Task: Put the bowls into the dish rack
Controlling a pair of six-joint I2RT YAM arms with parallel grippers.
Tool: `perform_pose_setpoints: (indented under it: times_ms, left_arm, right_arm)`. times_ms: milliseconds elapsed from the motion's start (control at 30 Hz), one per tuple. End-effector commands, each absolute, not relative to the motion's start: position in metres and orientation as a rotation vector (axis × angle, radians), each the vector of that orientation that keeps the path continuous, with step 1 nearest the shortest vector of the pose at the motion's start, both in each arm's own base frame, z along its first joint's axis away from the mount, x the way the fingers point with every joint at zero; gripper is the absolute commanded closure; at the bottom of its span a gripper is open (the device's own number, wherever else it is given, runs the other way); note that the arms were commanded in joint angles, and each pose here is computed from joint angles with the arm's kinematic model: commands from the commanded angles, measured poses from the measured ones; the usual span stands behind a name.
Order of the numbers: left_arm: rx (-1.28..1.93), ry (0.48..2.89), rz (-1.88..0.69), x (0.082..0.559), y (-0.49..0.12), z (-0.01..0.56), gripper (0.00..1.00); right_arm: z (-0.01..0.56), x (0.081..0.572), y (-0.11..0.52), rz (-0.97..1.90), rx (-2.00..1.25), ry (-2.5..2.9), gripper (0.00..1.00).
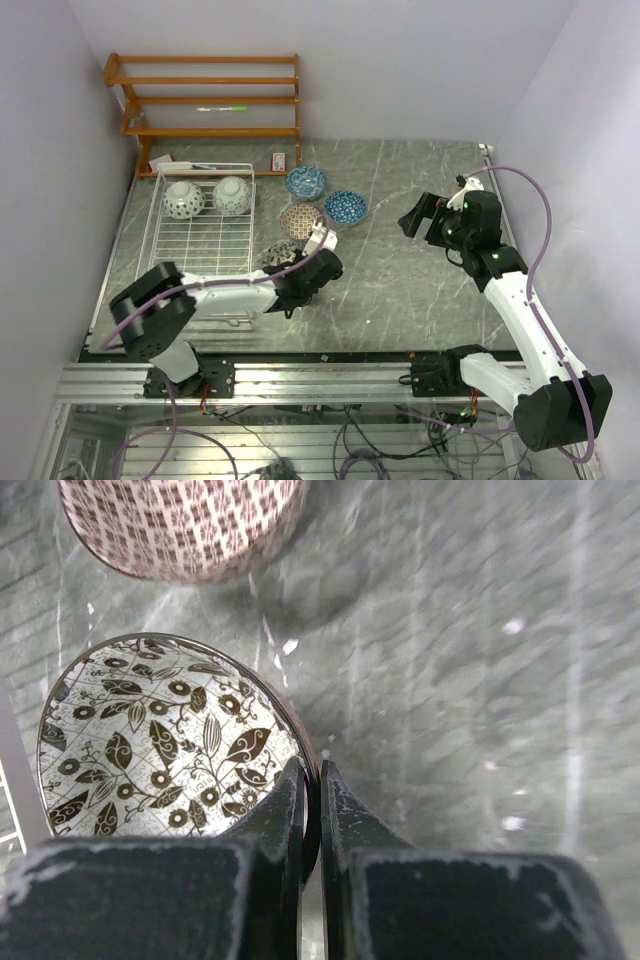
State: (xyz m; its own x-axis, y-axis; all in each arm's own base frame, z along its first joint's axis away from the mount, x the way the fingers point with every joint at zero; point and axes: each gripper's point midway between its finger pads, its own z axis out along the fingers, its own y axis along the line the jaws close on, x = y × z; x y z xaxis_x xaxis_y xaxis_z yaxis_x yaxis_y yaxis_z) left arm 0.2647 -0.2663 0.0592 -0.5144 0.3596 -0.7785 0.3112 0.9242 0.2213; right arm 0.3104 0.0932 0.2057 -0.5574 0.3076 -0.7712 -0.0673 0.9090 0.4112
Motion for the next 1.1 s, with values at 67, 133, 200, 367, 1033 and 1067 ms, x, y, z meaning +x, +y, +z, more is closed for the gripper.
perform_pose_setpoints:
  times_ms: [67,133,200,367,1033,1067]
  left_arm:
    - [0.271,1.961,-0.405,0.277,-0.293,0.179,0.93]
    - [0.204,1.898,-0.541,0.286,-0.286,0.214,0.93]
    - [0.141,1.855,-0.659,0.294,-0.275,0.238,0.93]
    - [-0.003,1.782,-0.766,0.316,-0.223,0.271,0.93]
    - [-0.479,1.396,-1.379,0.325,-0.081,0.24,0.93]
    - [-0.497,1.385,-1.402,0.326,-0.079,0.236,0.93]
  right_arm:
    - [0.216,0.312,0.091,0.496,0.167,2.089,0.0]
    - [0.218,0.312,0.092,0.499,0.163,2.085,0.0]
    - [0.221,0.312,0.093,0.508,0.157,2.077,0.0]
    - [0.222,0.313,0.098,0.536,0.146,2.076,0.0]
    - [0.224,0.305,0.104,0.585,0.118,2.066,0.0]
    - [0.223,0.305,0.104,0.585,0.119,2.067,0.0]
